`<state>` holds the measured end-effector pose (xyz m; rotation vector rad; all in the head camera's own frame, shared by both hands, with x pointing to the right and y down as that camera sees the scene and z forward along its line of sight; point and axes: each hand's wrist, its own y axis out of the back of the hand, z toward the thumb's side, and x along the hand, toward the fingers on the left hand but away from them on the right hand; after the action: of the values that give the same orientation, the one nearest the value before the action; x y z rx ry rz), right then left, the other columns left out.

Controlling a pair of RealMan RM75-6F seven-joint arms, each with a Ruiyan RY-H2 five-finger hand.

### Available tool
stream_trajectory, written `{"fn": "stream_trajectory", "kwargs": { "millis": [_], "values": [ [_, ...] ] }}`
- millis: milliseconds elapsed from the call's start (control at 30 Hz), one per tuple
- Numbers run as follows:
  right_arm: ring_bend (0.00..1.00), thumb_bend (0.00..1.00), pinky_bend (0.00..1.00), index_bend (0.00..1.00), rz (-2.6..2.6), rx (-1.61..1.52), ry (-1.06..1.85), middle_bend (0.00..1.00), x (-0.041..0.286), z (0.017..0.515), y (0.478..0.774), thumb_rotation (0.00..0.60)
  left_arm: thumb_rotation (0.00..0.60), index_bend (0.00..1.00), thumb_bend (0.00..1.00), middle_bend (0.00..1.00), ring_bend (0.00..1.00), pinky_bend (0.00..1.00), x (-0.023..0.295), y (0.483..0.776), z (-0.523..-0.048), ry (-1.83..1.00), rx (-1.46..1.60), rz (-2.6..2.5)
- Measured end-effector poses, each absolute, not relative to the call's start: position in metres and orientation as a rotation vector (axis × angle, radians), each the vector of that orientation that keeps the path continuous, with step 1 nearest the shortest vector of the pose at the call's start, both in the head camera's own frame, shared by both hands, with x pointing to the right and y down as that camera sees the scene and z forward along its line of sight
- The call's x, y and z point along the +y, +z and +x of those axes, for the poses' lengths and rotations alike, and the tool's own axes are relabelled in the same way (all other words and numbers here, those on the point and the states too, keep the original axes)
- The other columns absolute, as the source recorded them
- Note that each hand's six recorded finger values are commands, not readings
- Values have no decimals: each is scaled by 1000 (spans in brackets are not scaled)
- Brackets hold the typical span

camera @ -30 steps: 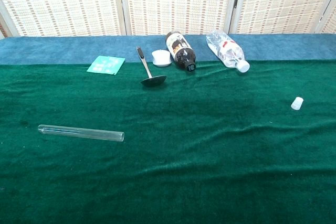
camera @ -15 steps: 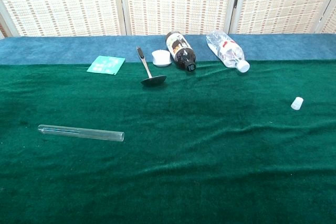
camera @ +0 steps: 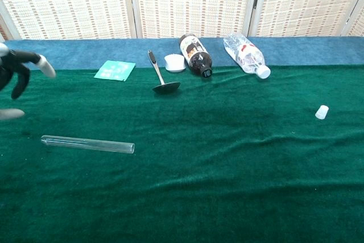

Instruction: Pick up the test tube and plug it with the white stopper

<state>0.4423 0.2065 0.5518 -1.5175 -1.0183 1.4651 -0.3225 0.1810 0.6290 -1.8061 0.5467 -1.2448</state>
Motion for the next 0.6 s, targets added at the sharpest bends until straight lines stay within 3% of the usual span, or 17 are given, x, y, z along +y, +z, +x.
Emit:
{"fn": "stream_trajectory", "kwargs": {
  "millis": [600],
  "values": [
    [74, 408, 0, 0, -1538, -1023, 1485, 7, 209, 449, 560, 600, 600, 423, 270, 885, 879, 795, 188, 687, -263, -1287, 488, -1912]
  ]
}}
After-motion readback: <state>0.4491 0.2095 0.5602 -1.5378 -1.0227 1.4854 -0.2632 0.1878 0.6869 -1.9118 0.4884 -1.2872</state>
